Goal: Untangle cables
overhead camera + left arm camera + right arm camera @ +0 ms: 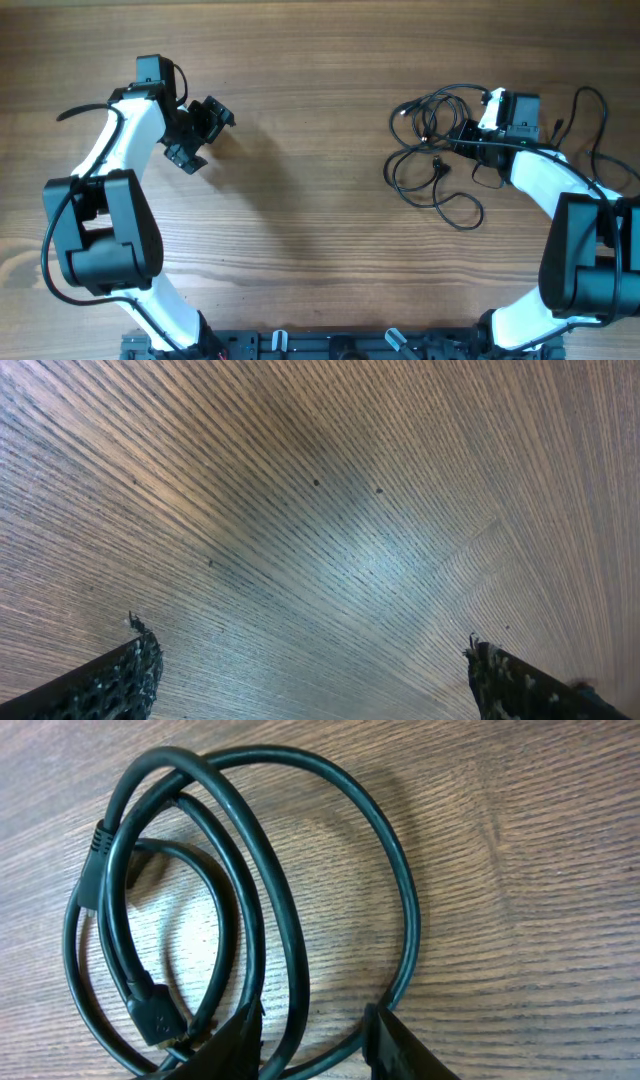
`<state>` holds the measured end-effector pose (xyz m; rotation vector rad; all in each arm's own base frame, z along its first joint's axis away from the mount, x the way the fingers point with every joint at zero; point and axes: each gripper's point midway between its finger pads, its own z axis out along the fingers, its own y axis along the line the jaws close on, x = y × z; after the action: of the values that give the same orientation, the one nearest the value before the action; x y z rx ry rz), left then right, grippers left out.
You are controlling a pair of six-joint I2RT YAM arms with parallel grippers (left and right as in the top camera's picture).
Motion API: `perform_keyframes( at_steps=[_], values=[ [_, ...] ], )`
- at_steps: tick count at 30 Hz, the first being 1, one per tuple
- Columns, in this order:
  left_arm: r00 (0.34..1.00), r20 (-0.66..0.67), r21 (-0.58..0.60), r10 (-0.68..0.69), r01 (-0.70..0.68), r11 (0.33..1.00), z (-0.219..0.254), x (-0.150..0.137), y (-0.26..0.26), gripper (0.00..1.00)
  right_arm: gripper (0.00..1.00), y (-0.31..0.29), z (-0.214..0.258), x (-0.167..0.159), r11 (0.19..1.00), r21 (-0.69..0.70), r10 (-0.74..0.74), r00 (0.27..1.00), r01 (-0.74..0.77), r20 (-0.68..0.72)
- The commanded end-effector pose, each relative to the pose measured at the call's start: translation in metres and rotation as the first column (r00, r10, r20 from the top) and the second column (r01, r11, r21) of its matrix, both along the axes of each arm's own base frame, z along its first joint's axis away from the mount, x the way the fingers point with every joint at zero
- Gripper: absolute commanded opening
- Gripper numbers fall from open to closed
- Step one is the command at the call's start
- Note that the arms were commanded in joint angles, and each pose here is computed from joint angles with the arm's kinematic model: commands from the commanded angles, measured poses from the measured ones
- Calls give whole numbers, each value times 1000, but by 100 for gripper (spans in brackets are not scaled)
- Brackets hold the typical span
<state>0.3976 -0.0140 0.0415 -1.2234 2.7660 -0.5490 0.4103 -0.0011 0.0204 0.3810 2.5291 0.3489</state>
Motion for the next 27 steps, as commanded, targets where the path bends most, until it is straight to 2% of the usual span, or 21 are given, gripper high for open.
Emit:
perform_keyframes(
  at_steps=[1,17,27],
  values=[
    [1000,15,12,-7,6,1000,3,3,2,100,34,-2,-4,0,1000,-2,-24,1000,24,-9],
    [1000,14,12,-7,6,1000,3,3,2,100,28,0,-6,-4,999,15,-45,998,45,-32],
    [1000,14,12,-7,6,1000,3,3,1,100,28,-1,-4,0,999,14,-45,999,45,-11]
  ],
)
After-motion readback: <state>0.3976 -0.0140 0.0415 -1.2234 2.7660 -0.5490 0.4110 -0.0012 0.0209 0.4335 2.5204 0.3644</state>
